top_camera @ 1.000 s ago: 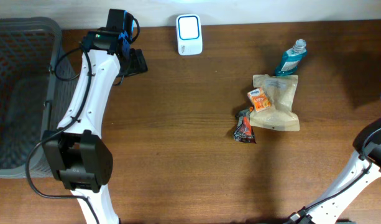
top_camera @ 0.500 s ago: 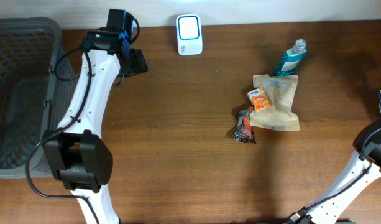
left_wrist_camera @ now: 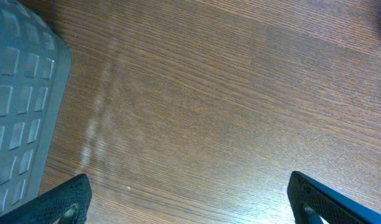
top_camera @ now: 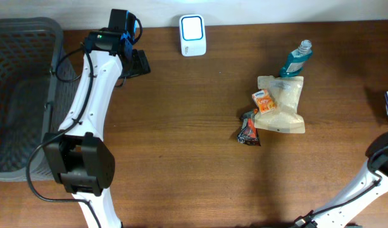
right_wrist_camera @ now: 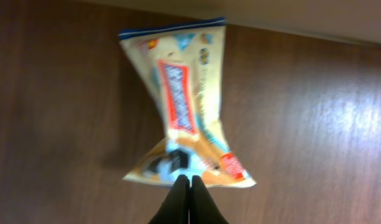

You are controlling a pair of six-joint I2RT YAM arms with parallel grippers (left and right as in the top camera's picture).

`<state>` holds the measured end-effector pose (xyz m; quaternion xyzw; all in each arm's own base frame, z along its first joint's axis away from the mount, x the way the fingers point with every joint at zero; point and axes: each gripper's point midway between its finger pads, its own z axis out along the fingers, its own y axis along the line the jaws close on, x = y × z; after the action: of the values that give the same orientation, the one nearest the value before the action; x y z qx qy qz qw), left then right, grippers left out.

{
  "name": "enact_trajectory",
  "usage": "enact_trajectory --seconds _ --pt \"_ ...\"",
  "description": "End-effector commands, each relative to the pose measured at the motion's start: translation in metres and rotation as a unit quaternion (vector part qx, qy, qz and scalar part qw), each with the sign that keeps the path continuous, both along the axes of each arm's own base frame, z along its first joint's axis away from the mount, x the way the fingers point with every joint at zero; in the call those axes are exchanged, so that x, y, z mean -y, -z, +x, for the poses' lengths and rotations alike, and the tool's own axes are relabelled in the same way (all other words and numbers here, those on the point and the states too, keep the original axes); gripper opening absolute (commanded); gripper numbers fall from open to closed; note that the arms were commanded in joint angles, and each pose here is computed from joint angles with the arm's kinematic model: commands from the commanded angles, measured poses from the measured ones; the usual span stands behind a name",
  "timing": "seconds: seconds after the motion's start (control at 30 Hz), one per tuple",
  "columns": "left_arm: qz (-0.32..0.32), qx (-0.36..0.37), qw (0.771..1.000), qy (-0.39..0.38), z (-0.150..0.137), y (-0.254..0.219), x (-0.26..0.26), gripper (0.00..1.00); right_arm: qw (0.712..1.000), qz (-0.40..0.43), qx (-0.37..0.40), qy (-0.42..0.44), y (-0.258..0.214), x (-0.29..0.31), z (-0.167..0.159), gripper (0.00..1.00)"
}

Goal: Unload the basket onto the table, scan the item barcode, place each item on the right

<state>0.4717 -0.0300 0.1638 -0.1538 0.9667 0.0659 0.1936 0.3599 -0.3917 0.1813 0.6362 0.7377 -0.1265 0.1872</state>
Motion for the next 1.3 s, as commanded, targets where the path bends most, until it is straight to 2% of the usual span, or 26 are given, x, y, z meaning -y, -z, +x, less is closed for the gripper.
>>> enact_trajectory --seconds 0.0,0.1,0.27,0.33,0.37,0.4,0.53,0.67,0.87,0.97,1.13,1.27 --pt "0.001 -0.010 1.000 -0.004 -0.001 0.009 0.001 0.99 0.999 0.017 -0.014 0.027 0.022 0.019 -0.023 0.04" --pt "0.001 -0.011 1.000 -0.004 -0.001 0.009 0.001 0.99 0.999 0.021 -0.020 0.033 0.047 0.029 -0.027 0.04" --pt "0.001 -0.011 1.000 -0.004 -0.001 0.009 0.001 0.99 0.999 0.035 -0.015 -0.003 0.097 0.027 -0.012 0.04" --pt "0.001 -0.010 1.000 -0.004 -0.001 0.009 0.001 0.99 0.997 0.048 0.005 -0.052 0.117 0.019 0.005 0.04" --pt "0.001 -0.010 1.000 -0.004 -0.001 0.009 0.001 0.99 0.991 0.057 0.023 -0.115 0.133 0.007 0.023 0.05" --pt "0.001 -0.010 1.000 -0.004 -0.001 0.009 0.001 0.99 0.988 0.059 0.026 -0.142 0.140 0.001 0.030 0.06" --pt "0.001 -0.010 1.000 -0.004 -0.001 0.009 0.001 0.99 0.987 0.064 0.009 -0.148 0.154 -0.010 0.030 0.04" --pt "0.001 -0.010 1.000 -0.004 -0.001 0.009 0.001 0.99 0.989 0.062 0.014 -0.135 0.126 -0.007 0.022 0.04" --pt "0.001 -0.010 1.000 -0.004 -0.001 0.009 0.001 0.99 0.987 -0.022 0.078 -0.140 0.015 0.002 0.030 0.04" --pt "0.001 -0.010 1.000 -0.004 -0.001 0.009 0.001 0.99 0.983 -0.053 0.102 -0.141 -0.016 0.004 0.032 0.04" --pt "0.001 -0.010 1.000 -0.004 -0.001 0.009 0.001 0.99 0.984 -0.049 0.099 -0.141 -0.003 0.009 0.036 0.07" --pt "0.001 -0.010 1.000 -0.004 -0.001 0.009 0.001 0.99 0.987 -0.022 0.078 -0.140 0.039 0.013 0.041 0.08"
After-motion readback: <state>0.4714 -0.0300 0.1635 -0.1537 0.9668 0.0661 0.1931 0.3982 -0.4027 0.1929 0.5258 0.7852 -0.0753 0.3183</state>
